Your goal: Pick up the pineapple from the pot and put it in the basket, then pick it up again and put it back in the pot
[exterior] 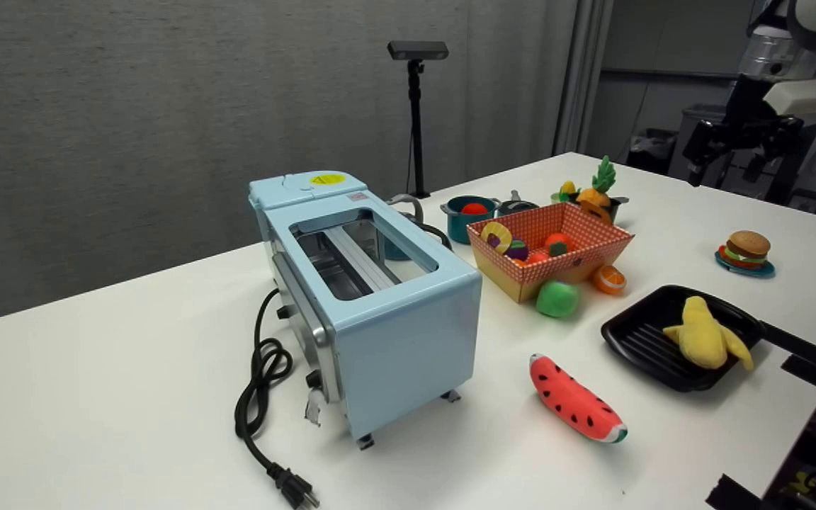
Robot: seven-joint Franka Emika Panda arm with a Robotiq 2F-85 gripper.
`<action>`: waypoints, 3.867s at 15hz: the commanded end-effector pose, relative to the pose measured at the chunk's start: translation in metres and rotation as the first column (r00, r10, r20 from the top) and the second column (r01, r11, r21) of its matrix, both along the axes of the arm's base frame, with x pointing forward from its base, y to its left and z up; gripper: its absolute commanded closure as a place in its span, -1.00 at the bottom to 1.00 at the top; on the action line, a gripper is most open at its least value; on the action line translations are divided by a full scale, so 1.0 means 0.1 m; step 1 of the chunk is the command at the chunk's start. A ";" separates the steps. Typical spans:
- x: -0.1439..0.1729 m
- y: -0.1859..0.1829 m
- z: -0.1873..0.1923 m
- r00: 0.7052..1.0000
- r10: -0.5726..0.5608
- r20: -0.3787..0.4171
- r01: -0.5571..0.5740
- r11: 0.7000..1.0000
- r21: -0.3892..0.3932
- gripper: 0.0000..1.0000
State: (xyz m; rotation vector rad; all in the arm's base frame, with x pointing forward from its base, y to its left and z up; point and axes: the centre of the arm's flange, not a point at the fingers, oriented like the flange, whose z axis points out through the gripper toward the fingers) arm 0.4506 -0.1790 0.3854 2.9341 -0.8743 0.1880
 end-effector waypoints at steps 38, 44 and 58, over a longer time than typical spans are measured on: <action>2.24 -0.55 -0.52 0.985 -0.151 0.082 0.150 0.989 0.015 -1.00; 2.30 -0.79 -0.44 0.972 -0.209 0.111 0.209 0.978 0.014 -1.00; 2.32 -0.90 -0.87 0.971 -0.227 0.078 0.228 0.974 0.006 -1.00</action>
